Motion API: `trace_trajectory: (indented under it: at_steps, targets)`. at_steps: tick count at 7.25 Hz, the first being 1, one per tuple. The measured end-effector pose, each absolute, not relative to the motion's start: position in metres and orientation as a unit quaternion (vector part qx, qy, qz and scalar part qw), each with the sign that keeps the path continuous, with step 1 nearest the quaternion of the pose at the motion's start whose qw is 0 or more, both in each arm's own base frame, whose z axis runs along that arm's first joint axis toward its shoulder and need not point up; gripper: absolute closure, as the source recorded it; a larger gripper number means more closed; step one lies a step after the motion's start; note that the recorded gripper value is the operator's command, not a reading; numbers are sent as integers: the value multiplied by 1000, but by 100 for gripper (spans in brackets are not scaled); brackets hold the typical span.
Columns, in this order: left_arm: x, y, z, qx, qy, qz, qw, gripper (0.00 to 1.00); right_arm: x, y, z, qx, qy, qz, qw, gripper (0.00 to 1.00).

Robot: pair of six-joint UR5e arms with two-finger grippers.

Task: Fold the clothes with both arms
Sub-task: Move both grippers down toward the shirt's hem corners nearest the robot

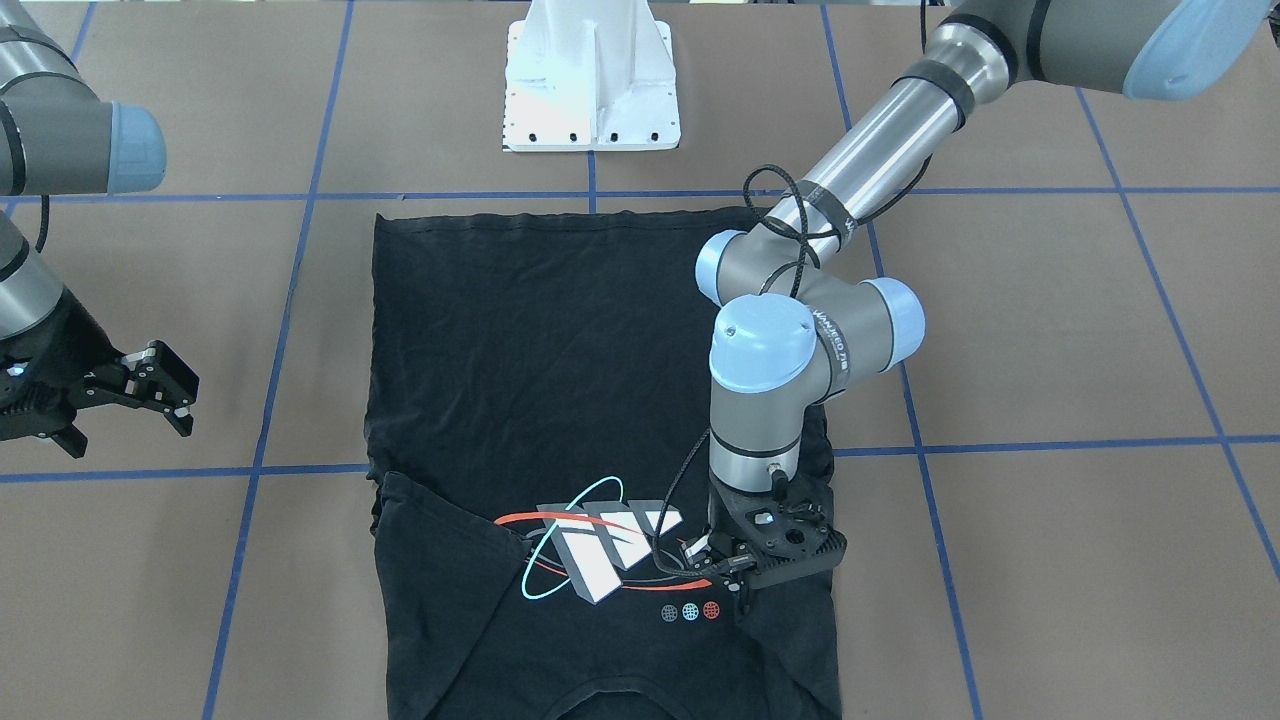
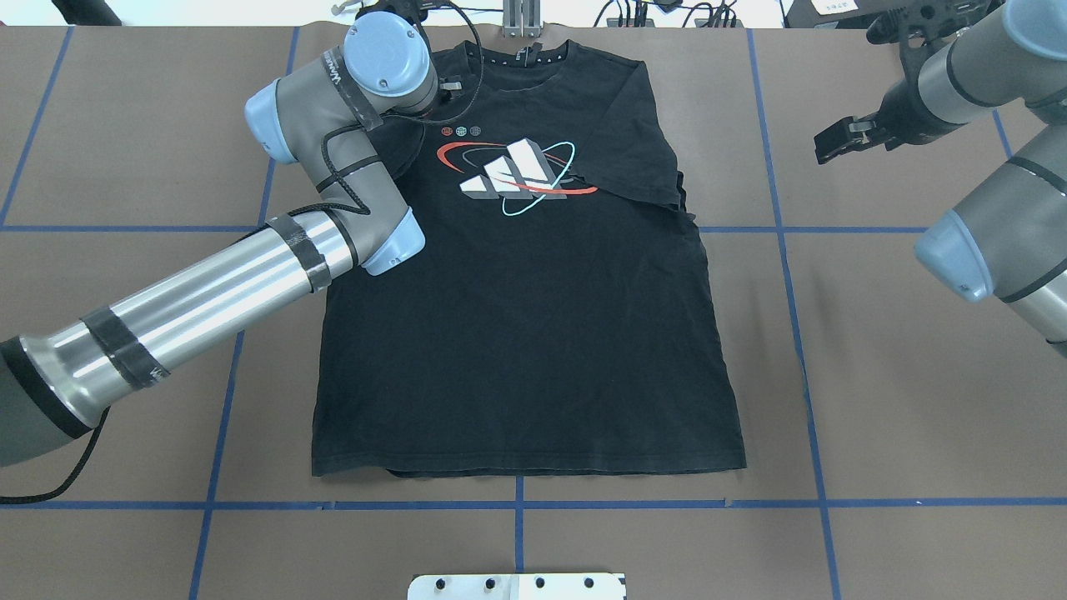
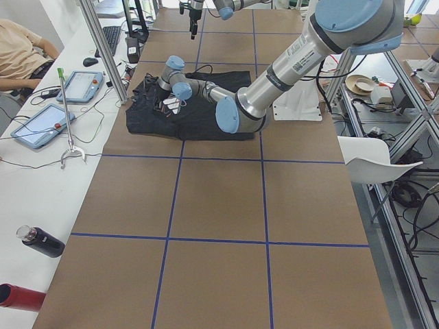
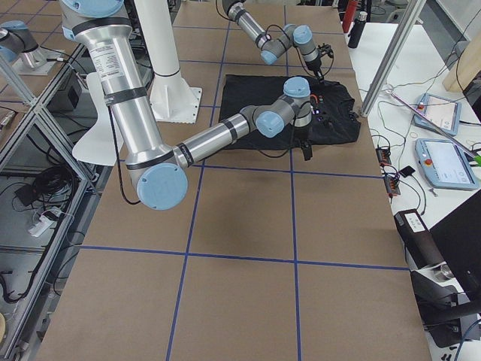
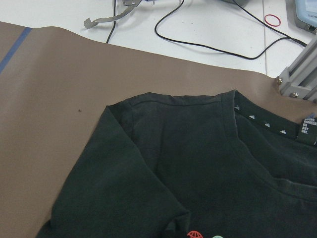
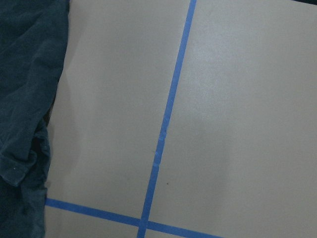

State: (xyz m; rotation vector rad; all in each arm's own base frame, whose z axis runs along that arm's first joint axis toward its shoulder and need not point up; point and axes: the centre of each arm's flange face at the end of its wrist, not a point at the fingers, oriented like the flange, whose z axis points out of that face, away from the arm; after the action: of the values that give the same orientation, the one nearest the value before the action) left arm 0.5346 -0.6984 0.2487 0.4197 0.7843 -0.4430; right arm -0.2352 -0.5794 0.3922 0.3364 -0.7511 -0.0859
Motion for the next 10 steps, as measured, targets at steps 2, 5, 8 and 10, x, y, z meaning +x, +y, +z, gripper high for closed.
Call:
trace_trajectory:
  at_steps: [2,5,8,10]
  targets:
    - [536,-699,245,223,383,-184,877,0,-238,-581,389,164,-366,-43,915,0]
    - [493,-653,237,259,436,-130,852,0,-256,-568,363,158,-389,-13,907,0]
    - [426,-553,219,254,462,-91,845,0,-315,-509,319,156,-412,45,896,0]
    - [406,-465,214,235,486,-48,840,0,-341,-449,314,153,-417,70,893,0]
